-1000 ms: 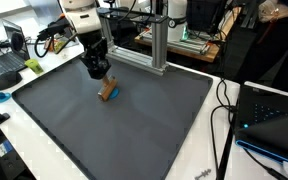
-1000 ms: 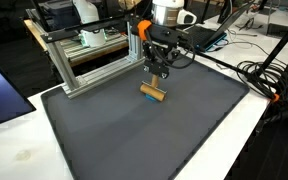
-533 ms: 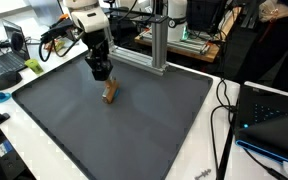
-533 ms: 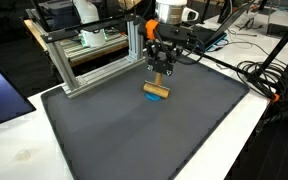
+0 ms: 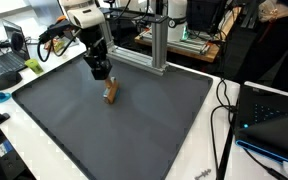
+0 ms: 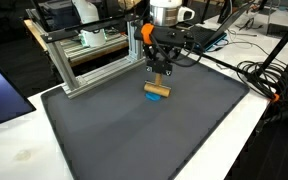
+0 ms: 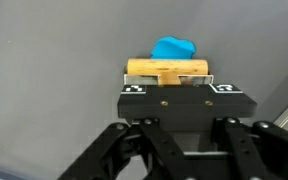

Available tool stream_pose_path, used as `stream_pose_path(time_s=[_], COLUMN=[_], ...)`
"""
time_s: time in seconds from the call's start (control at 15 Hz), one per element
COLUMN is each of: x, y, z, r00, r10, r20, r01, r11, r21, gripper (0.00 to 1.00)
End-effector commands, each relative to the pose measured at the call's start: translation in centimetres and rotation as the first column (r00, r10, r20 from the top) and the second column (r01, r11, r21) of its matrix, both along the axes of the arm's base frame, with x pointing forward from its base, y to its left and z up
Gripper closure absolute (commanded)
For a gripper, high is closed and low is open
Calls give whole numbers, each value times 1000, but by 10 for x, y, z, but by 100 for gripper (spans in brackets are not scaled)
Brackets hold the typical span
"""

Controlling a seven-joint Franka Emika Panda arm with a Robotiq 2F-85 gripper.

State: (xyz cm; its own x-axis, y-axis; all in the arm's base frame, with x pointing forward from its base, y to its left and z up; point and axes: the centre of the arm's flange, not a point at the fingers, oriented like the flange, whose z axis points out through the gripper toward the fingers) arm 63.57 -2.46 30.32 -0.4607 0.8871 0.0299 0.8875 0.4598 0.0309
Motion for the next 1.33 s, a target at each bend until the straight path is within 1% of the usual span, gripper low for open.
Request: stream_pose_path(time_s=[0.0,0.8,0.93,1.07,1.27], x=[-9,-10,-10,-11,-17], y=[16,19,18,12,3], z=[-35,-39,-38,-37,-33], r00=[999,998,998,999,997], r10=[36,51,39,3,-67], r20=[-16,-41,-40,-35,-36], r01=[-34,-44,-33,1,70], r11=[994,989,989,994,993], r21=[105,144,142,114,93], gripper=[78,78,78,78,78])
